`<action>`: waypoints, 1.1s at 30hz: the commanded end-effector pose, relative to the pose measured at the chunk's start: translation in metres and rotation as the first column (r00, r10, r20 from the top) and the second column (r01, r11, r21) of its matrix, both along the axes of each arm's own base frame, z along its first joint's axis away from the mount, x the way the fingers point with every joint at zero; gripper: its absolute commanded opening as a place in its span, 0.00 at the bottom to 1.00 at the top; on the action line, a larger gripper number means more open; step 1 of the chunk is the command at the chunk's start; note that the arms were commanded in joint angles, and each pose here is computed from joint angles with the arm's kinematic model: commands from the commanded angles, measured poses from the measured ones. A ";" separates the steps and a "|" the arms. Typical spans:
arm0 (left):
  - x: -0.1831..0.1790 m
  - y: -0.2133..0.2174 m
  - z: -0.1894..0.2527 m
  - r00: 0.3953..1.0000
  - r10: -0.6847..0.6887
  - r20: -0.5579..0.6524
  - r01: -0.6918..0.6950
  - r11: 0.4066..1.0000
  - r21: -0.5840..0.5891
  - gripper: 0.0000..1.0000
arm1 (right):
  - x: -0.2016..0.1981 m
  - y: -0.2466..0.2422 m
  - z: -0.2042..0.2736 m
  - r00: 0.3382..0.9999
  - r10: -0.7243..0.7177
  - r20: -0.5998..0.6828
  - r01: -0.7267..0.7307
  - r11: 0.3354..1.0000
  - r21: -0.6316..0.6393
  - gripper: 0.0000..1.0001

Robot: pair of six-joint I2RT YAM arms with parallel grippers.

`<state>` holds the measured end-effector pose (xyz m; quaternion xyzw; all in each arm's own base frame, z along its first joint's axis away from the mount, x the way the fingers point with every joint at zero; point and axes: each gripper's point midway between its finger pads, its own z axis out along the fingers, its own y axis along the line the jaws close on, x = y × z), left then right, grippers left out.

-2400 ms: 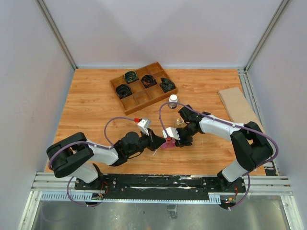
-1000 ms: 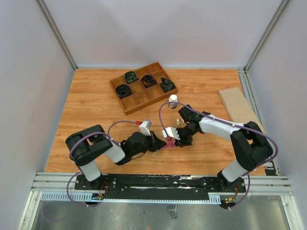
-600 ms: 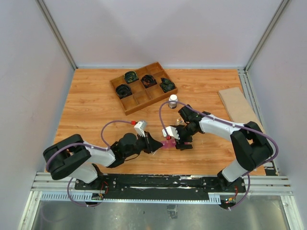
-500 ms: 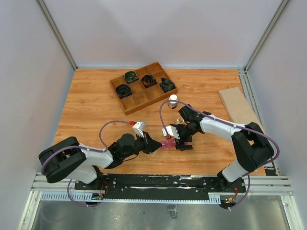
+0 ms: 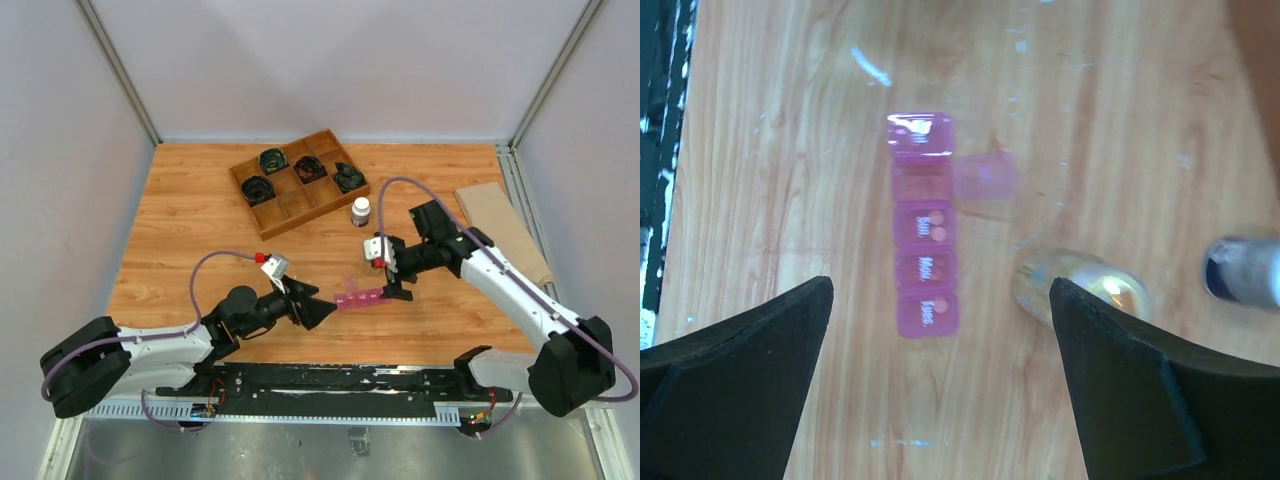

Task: Sort the pills into containers

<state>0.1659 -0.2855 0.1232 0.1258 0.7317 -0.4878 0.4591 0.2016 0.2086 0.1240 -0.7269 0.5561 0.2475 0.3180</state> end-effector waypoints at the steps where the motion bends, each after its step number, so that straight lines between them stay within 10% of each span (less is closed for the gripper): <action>1: 0.025 0.001 0.035 0.970 0.058 0.234 -0.065 0.998 0.020 0.98 | 0.006 -0.010 0.062 0.977 -0.163 -0.137 0.183 0.971 0.155 0.91; 16: 0.139 -0.076 0.013 0.977 0.186 0.102 -0.210 0.800 0.563 0.80 | 0.072 -0.097 0.123 0.665 -0.652 -0.365 0.747 0.580 0.325 0.93; 33: 0.155 -0.122 -0.021 0.982 0.162 0.094 -0.180 0.679 0.712 0.61 | 0.071 -0.107 0.128 0.648 -0.672 -0.359 0.760 0.541 0.359 0.93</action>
